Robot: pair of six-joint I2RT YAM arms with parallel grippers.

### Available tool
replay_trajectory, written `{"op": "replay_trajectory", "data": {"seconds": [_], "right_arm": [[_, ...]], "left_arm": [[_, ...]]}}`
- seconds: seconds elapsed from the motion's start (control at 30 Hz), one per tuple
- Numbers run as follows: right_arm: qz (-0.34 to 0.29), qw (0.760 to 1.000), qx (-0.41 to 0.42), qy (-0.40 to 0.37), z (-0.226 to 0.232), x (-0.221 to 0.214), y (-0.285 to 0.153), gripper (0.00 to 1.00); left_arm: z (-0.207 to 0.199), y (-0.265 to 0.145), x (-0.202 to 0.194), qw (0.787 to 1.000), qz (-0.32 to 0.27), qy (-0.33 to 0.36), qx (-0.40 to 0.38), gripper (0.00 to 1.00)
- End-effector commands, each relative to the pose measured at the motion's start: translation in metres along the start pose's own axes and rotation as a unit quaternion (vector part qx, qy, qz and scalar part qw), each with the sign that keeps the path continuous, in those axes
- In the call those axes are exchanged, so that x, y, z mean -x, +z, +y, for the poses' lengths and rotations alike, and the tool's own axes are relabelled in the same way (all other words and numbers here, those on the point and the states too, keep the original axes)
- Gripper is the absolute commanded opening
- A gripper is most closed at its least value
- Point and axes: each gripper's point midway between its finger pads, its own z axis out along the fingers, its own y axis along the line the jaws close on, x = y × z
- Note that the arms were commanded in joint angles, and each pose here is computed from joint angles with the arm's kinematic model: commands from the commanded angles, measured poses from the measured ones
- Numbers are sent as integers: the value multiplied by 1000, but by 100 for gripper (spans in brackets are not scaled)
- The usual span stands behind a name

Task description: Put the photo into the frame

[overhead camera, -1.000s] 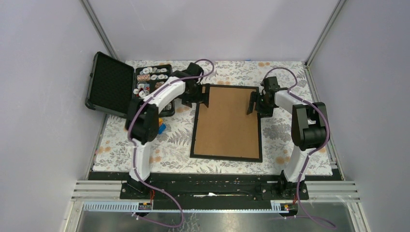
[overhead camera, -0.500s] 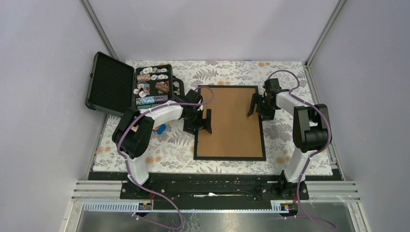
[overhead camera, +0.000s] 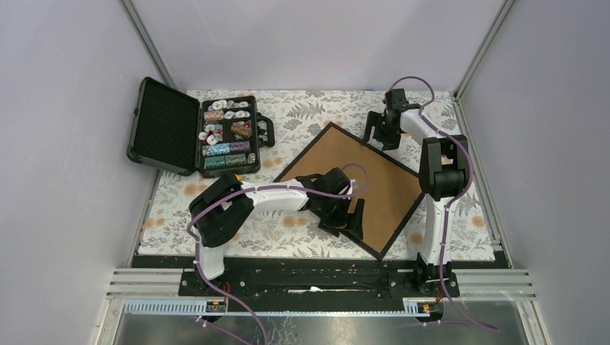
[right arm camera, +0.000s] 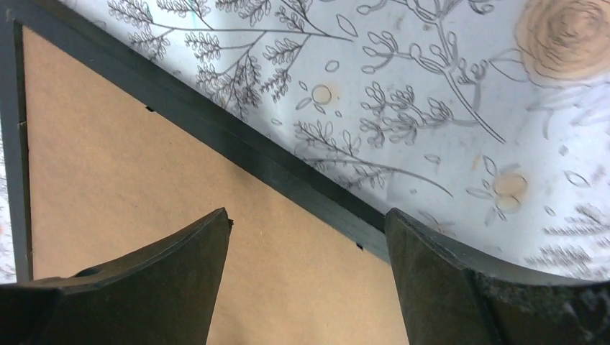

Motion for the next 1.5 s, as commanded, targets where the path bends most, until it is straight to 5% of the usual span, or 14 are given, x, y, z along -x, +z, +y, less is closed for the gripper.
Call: {"op": "replay_trajectory", "data": {"seconds": [0.0, 0.1, 0.23, 0.53, 0.73, 0.93, 1.27, 1.47], "right_arm": [[-5, 993, -113, -44, -21, 11, -53, 87], [-42, 979, -195, -38, -49, 18, -104, 90], [-58, 983, -175, -1, -50, -11, -137, 91], [-75, 980, -94, 156, -91, -100, -158, 90], [-98, 960, -166, 205, -144, -145, -161, 90], [-59, 964, -114, 232, -142, -165, -133, 87], [-36, 977, -24, 210, -119, -149, -100, 66], [-52, 976, -19, 212, -118, -115, -94, 62]], "left_arm": [[-46, -32, 42, 996, -65, 46, -47, 96], [-47, -72, 61, 989, -114, 99, -3, 99], [-36, -126, 94, 974, -183, 130, 23, 99], [68, -212, 232, 919, -352, 24, 177, 99], [136, -176, 281, 909, -323, 22, 263, 99], [185, -139, 281, 926, -264, -10, 270, 99], [201, -100, 235, 955, -185, -50, 228, 98], [170, -93, 184, 975, -158, -86, 131, 94]]}}
